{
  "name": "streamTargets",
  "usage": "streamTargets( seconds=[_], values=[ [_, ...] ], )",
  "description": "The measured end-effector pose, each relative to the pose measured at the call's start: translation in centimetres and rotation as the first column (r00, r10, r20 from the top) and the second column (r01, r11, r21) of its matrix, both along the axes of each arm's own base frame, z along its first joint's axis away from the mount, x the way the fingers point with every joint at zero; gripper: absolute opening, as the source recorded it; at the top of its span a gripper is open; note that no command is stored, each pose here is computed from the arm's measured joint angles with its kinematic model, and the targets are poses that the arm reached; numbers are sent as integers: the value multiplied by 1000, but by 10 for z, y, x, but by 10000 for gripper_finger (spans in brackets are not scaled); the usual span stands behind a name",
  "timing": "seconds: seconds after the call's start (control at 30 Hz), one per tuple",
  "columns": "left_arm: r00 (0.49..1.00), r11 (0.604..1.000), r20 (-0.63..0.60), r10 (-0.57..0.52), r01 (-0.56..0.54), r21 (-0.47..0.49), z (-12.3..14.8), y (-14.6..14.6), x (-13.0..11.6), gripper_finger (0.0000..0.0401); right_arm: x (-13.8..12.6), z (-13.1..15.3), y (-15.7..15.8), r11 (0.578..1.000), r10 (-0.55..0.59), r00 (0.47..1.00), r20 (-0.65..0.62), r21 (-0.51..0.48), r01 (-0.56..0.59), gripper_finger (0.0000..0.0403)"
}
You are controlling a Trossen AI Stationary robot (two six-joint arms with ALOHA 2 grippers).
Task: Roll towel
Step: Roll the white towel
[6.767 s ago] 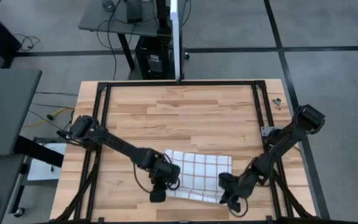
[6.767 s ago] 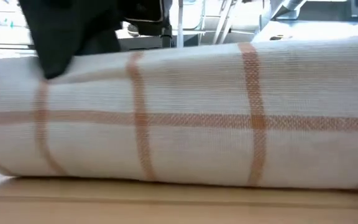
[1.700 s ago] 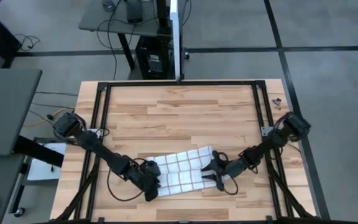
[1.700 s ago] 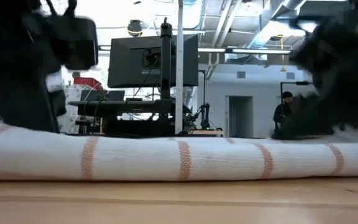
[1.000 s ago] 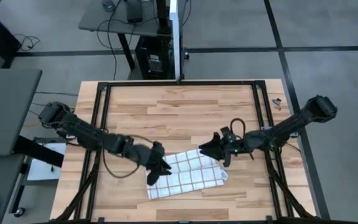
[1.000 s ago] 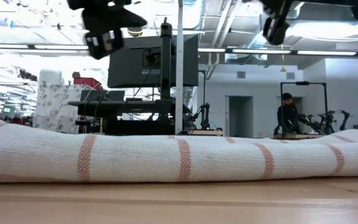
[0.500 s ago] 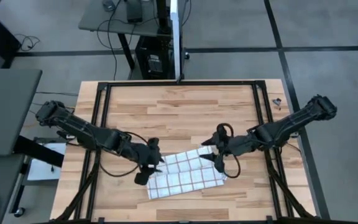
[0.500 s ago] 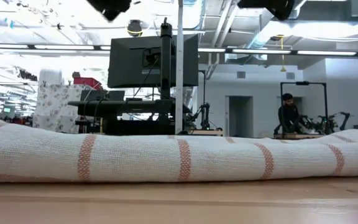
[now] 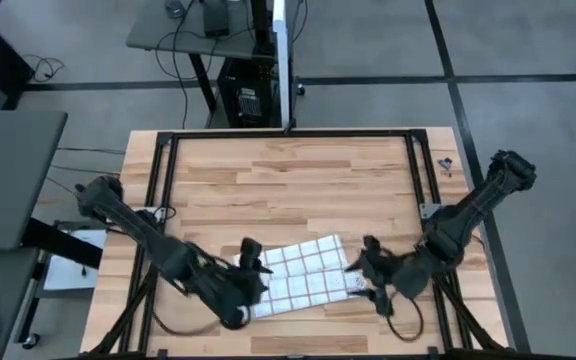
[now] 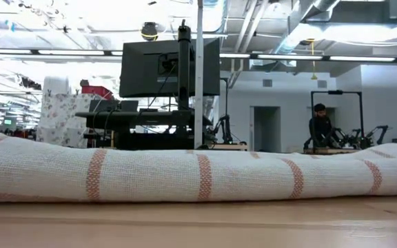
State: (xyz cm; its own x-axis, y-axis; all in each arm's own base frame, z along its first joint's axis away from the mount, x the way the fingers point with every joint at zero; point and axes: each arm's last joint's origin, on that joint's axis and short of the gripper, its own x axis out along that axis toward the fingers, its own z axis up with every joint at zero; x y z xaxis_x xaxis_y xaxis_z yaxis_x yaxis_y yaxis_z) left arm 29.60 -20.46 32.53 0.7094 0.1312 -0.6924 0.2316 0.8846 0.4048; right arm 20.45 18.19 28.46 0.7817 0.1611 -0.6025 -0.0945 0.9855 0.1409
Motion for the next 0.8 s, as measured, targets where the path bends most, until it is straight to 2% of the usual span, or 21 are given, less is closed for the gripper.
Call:
streamTargets(
  seconds=[0.17,0.33,0.57,0.7,0.8],
  values=[
    [983,990,-125,135,-138,-20,-36,-36,20,169,-9,-29,33,985,113,991,-77,-123,-122,248],
    [960,975,-180,213,-222,-30,-75,-71,28,169,-6,-70,52,949,76,987,-138,-294,-114,248],
    [942,970,-239,236,-244,-2,-128,-107,31,169,12,-127,65,895,5,983,-182,-437,-85,248],
    [921,953,-271,280,-300,-35,-142,-113,31,169,21,-158,69,873,-6,977,-214,-478,-99,248],
    [903,933,-279,327,-355,-54,-145,-113,29,169,23,-170,68,852,-30,975,-222,-516,-91,248]
  ],
)
